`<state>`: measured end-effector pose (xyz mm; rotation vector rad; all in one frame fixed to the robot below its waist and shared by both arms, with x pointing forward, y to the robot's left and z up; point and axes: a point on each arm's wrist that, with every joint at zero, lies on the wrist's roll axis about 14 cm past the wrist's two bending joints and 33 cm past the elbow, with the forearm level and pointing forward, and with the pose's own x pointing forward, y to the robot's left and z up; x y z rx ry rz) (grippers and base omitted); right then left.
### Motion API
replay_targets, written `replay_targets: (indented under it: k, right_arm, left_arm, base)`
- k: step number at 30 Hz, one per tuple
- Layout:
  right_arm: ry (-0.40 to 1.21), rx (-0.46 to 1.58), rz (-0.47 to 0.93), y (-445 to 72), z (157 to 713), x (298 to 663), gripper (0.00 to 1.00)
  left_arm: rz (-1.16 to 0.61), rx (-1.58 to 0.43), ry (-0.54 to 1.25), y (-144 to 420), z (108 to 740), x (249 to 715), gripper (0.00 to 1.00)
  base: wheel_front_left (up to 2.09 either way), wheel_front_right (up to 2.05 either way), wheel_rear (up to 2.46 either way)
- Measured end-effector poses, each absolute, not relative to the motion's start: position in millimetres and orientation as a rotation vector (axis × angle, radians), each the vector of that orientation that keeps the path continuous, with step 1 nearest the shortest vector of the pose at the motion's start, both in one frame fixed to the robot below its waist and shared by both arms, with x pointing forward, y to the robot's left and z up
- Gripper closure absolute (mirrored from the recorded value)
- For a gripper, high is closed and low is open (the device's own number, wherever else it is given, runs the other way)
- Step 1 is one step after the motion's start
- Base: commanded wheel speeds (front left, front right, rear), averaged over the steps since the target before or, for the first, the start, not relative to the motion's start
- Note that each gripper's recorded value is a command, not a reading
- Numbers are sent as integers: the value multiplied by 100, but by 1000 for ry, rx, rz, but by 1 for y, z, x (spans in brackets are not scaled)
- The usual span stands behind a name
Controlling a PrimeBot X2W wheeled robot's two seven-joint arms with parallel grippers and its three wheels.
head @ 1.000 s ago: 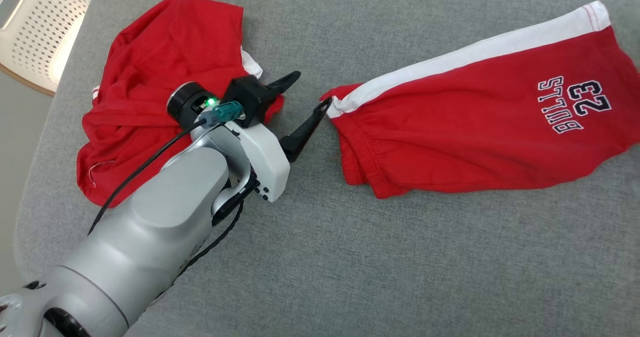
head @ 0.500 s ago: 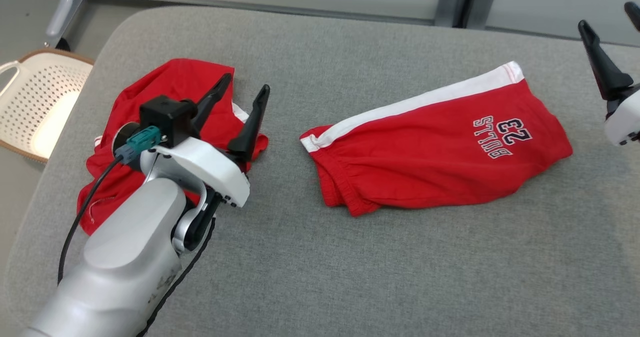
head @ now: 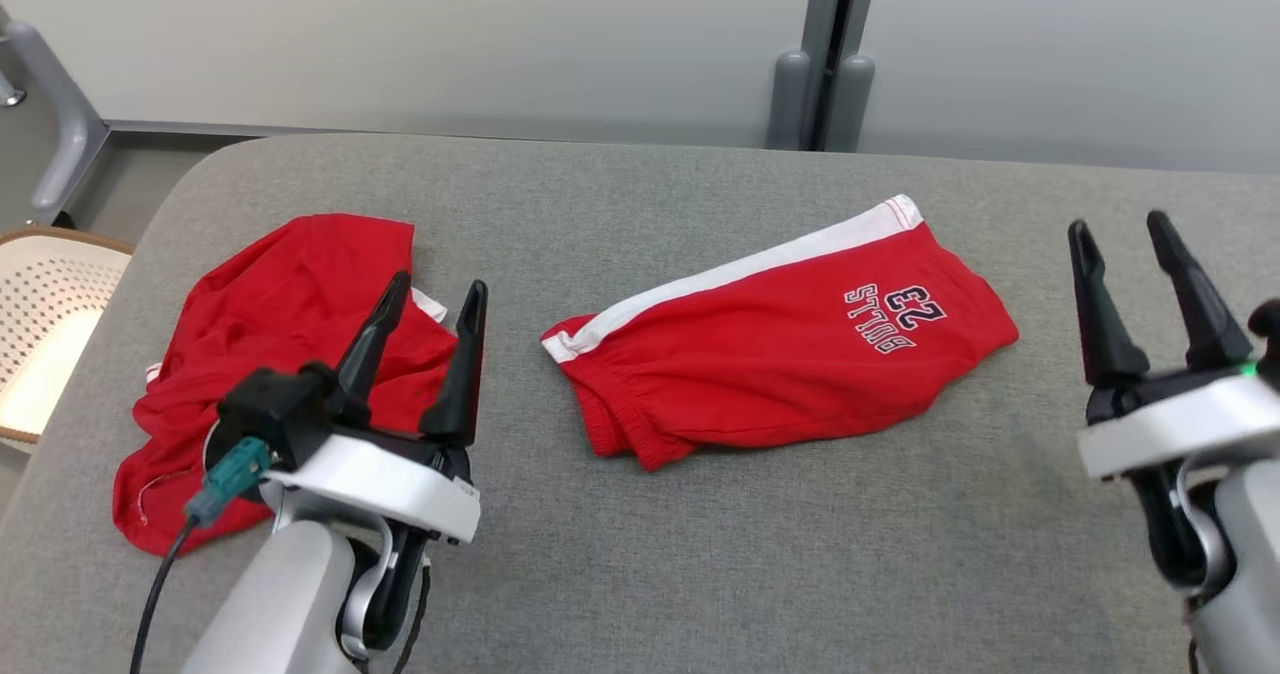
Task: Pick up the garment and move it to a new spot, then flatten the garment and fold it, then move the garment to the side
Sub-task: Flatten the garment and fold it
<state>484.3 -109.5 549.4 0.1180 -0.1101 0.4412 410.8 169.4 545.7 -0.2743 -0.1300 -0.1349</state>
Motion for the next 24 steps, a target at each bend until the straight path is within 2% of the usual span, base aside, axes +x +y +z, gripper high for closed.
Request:
replay_targets:
  k: [5,10,20,24]
  right_arm:
    - [-71,197,371,-111,521,451,0]
    - [-24,155,338,-114,498,430,0]
    - [16,106,317,-115,480,423,0]
    - [75,168,314,-108,462,423,0]
  left_arm:
    - [-125,-289,-123,164,533,397,0]
    - [-93,-303,-94,161,516,386,0]
    - [-97,-287,-25,156,491,379,0]
    - [-93,-292,-26,158,491,381,0]
  base:
    - [0,0,0]
    - [0,0,0]
    - [0,0,0]
    - [0,0,0]
